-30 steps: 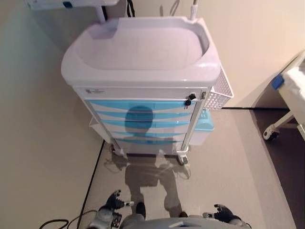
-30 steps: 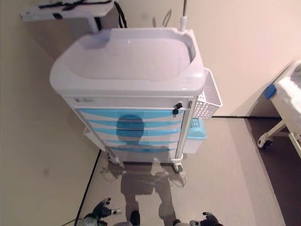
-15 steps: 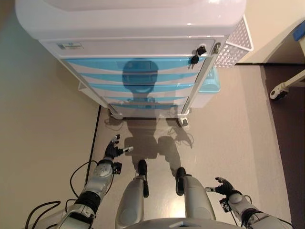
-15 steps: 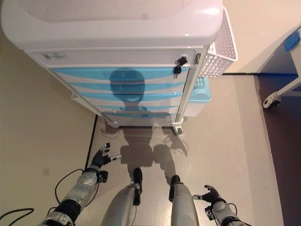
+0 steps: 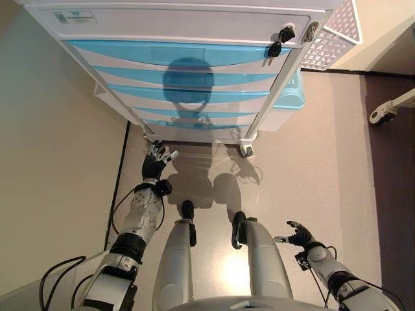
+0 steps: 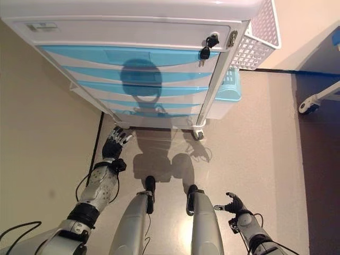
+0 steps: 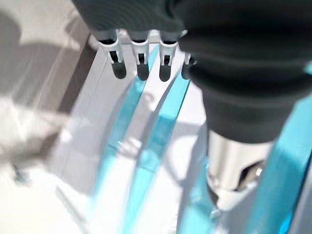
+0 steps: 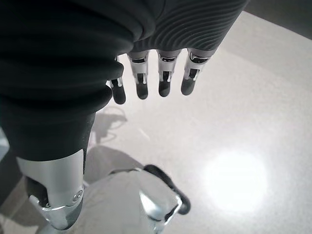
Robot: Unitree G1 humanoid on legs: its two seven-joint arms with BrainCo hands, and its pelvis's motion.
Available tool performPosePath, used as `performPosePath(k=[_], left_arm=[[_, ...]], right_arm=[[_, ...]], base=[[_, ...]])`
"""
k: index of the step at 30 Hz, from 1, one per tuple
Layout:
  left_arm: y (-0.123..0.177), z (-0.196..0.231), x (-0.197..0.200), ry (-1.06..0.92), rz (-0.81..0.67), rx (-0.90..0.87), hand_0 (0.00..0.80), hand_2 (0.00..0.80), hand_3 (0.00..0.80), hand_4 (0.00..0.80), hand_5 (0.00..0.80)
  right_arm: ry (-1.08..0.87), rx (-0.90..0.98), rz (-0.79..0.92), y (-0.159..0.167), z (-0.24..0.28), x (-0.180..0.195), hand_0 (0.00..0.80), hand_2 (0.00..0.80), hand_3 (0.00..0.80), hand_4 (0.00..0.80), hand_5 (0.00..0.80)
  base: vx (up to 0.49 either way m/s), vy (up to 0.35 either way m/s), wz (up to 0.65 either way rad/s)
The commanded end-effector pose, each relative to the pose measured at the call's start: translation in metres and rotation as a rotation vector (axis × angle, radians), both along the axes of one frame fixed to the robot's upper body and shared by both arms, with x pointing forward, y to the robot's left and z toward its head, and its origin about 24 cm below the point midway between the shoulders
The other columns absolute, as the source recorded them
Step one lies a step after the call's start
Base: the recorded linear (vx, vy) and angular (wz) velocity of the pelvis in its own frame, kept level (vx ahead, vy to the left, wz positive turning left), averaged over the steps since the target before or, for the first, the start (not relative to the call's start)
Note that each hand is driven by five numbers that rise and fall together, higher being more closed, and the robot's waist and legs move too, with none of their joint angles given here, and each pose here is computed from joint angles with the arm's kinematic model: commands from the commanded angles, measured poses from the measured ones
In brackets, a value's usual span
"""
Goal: Open the drawer and pick up the medicine
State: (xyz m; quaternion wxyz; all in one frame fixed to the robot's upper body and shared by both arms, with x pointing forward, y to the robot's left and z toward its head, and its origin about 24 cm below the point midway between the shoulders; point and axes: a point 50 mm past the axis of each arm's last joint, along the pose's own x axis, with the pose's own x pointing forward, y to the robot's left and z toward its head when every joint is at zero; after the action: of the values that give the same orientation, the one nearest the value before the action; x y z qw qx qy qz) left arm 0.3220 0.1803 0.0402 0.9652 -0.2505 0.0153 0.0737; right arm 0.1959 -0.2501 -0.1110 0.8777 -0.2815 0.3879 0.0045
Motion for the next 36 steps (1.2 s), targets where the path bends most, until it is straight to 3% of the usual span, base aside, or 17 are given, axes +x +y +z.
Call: performPosePath(k=[1, 16, 36], left_arm=[[-0.004, 0.025, 0.012, -0.125, 0.025, -0.139, 0.000, 0.000, 0.000, 0.000, 0.000], [-0.017, 0.061, 0.042, -0.254, -0.002, -0.523, 0.000, 0.000, 0.000, 0.000, 0.000], [-0.015, 0.109, 0.049, -0.448, -0.103, -0.447, 0.000, 0.000, 0.000, 0.000, 0.000]], right_arm=[[0.058, -0.026, -0.008, -0.014, -0.008, -0.027, 0.000, 0.000, 0.000, 0.000, 0.000], [0.111, 0.010, -0.018, -0.009, -0.017, -0.042, 0.000, 0.000, 0.000, 0.000, 0.000], [0.118, 0.041, 0.023, -0.004, -0.018, -0.039, 0.000, 0.000, 0.000, 0.000, 0.000]], base=[[0.000, 0.000, 0.00], [0.021, 0.019, -0.07], [-0.002, 0.017, -0.06]])
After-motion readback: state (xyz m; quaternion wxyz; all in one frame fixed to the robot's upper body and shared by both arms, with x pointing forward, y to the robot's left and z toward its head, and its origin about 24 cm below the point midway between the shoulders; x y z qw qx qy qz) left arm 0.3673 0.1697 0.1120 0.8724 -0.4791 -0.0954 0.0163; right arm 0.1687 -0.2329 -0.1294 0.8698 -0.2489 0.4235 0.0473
